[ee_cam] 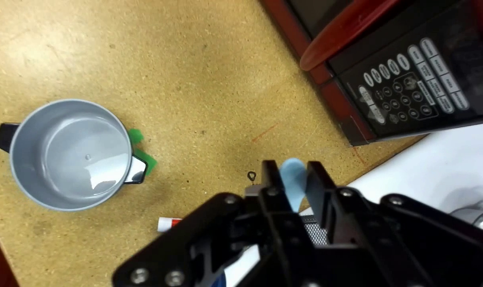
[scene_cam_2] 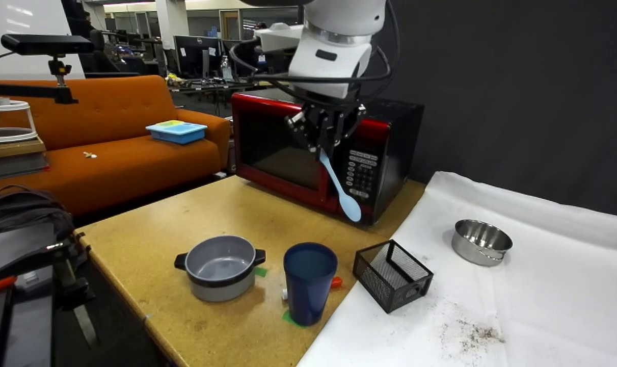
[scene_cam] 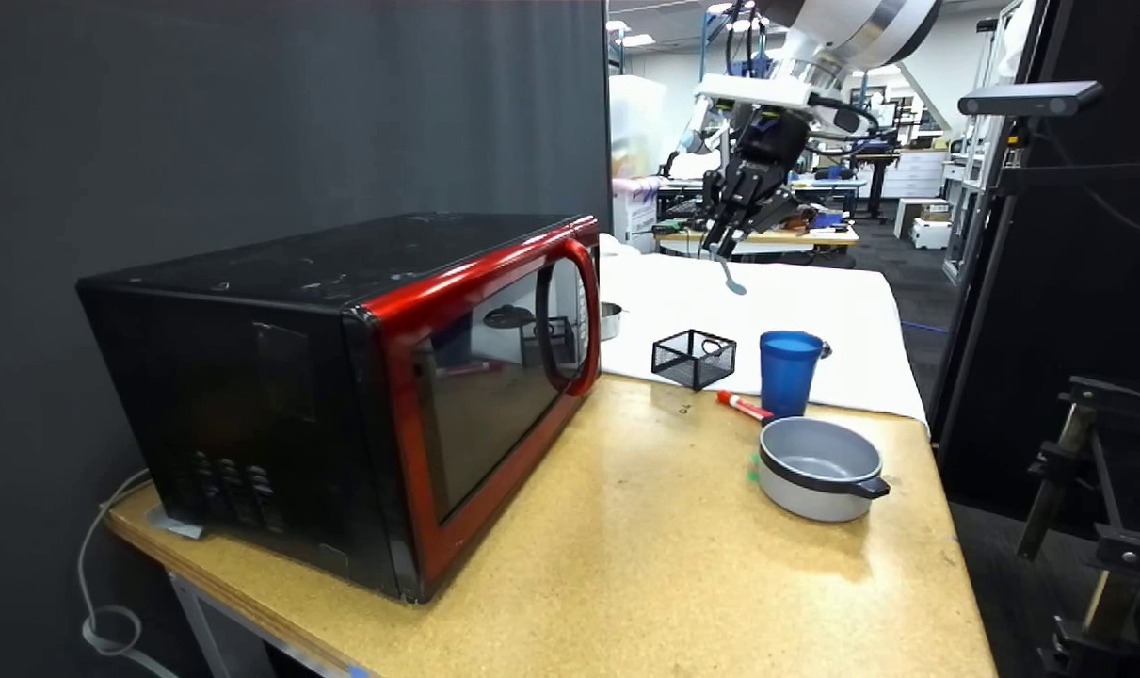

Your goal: Close the microwave door, then transfer the spoon from the box to the cup

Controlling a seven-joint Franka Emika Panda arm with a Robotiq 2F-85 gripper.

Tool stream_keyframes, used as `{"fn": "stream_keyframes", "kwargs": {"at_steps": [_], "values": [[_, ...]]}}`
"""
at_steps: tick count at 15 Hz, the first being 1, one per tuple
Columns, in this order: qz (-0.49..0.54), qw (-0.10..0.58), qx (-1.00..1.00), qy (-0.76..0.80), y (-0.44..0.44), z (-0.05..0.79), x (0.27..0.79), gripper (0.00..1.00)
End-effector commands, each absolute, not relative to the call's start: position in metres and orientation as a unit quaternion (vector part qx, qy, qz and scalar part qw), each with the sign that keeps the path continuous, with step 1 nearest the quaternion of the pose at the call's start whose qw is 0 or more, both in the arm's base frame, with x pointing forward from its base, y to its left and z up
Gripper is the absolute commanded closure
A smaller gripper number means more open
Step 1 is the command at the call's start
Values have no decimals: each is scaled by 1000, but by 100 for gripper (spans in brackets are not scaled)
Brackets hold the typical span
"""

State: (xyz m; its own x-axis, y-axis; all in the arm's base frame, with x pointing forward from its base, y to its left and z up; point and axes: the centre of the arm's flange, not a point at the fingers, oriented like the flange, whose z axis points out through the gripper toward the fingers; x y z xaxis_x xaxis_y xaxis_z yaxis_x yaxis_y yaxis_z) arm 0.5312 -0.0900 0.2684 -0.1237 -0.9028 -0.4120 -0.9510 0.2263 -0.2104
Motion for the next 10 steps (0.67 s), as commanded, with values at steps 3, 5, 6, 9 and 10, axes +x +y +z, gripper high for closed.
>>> {"fn": "stream_keyframes", "kwargs": {"at_steps": [3,5,6,9,10], "values": [[75,291,-586,752,-104,296,456,95],[92,315,-574,750,-108,286,441,95],[101,325,-570,748,-109,279,436,95],[125,354,-562,737,-109,255,427,95],[132,363,-558,734,-109,246,426,95]]}}
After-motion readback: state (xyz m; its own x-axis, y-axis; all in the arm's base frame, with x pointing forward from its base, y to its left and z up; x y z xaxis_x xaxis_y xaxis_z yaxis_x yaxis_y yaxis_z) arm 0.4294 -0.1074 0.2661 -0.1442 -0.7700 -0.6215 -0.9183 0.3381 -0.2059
